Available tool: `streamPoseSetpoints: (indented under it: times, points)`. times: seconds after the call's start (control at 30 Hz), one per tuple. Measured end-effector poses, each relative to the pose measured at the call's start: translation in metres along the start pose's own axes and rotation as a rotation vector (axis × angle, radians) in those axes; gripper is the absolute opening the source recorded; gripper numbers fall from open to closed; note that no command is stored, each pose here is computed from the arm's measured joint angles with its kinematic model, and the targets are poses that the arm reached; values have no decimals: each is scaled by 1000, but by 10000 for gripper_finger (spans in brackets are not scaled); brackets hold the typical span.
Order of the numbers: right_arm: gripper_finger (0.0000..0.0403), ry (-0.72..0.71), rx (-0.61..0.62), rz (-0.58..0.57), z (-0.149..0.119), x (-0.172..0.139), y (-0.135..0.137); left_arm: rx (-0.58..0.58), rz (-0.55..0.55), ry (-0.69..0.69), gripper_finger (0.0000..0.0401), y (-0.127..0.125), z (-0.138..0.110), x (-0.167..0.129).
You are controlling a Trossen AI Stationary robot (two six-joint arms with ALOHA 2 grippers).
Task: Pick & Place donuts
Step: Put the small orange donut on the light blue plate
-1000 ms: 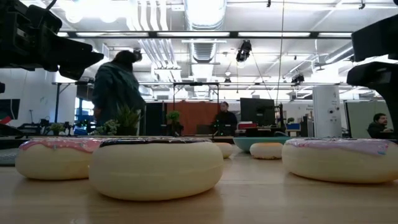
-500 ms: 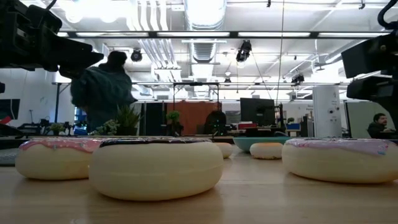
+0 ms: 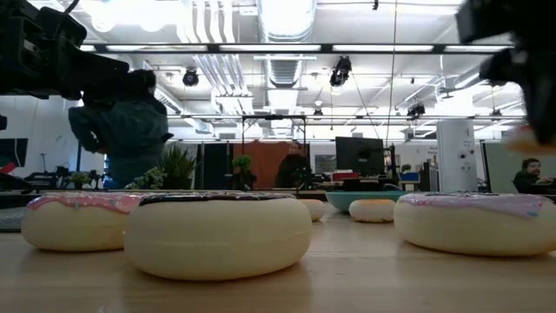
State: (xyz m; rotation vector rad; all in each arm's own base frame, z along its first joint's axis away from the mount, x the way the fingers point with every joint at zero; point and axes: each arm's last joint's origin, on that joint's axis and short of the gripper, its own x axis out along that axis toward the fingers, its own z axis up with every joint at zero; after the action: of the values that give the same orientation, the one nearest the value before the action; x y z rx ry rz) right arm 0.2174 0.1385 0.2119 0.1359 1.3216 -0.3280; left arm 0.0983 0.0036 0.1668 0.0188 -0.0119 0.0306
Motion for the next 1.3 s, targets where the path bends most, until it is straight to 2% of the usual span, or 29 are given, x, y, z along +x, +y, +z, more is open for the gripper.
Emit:
streamPoseSetpoints:
  times: [0.17,0.27,0.43,0.57,0.73,0.83,0.97,1.07,1.13,1.23,1.3]
  points:
    - [11,-23,149,63,25,3,-48,0,0,0,184,0,0,0]
    - [11,5,245,123,45,21,-79,0,0,0,184,0,0,0]
    - [18,4,372,119,74,47,-130,0,0,1,184,0,0,0]
    - [23,71,418,172,83,67,-157,0,0,1,184,0,0,0]
    - [37,118,400,158,86,87,-165,0,0,0,184,0,0,0]
    - [50,73,401,125,92,93,-165,0,0,0,184,0,0,0]
    - [76,30,421,50,99,91,-167,0,0,1,184,0,0,0]
    - [100,5,408,43,102,84,-169,0,0,0,183,0,0,0]
    - [115,22,405,108,103,82,-170,0,0,0,184,0,0,0]
    - [133,70,421,275,103,82,-171,0,0,0,184,0,0,0]
    - [141,91,421,293,101,81,-171,0,0,0,184,0,0,0]
